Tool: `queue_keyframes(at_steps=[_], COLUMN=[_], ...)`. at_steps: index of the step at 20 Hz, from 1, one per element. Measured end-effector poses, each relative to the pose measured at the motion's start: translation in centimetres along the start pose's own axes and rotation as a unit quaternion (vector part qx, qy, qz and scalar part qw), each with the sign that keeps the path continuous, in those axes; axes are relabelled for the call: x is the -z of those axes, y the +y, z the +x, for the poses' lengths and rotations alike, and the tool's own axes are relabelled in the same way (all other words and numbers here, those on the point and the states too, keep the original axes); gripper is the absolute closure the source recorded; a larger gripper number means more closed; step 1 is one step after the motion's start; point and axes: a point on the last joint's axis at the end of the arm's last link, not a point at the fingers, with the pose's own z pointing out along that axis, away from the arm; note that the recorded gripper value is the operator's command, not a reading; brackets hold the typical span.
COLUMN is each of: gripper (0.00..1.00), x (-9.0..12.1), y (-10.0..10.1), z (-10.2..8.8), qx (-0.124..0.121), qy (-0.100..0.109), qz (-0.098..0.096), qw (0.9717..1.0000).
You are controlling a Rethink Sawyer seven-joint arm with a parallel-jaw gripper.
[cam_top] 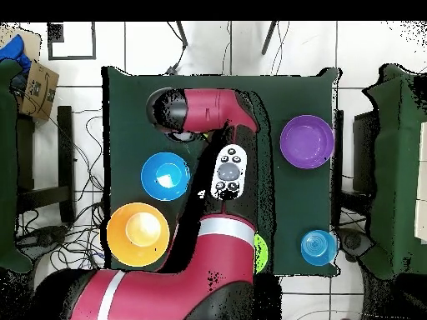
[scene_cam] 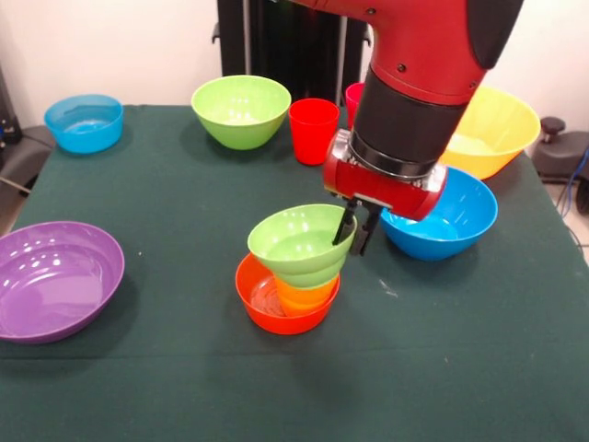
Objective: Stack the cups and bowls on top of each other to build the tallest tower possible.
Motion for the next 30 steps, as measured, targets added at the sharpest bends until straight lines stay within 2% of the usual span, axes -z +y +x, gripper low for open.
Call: queue_keyframes(at_steps=[9,20,23,30], gripper=[1.00,1.00,1.00,1.00], x=[-0.8,-2.4,-2.6,-2.8], y=[1.5,1.9,1.6,1.3], z=[0.6,2.3,2.6,2.6], qx=[0.013,0.023,0.022,0.021], qy=[0.003,0.054,0.061,0.062], qz=[0.008,0.036,0.042,0.046], qw=[0.9999,0.9977,0.9970,0.9968])
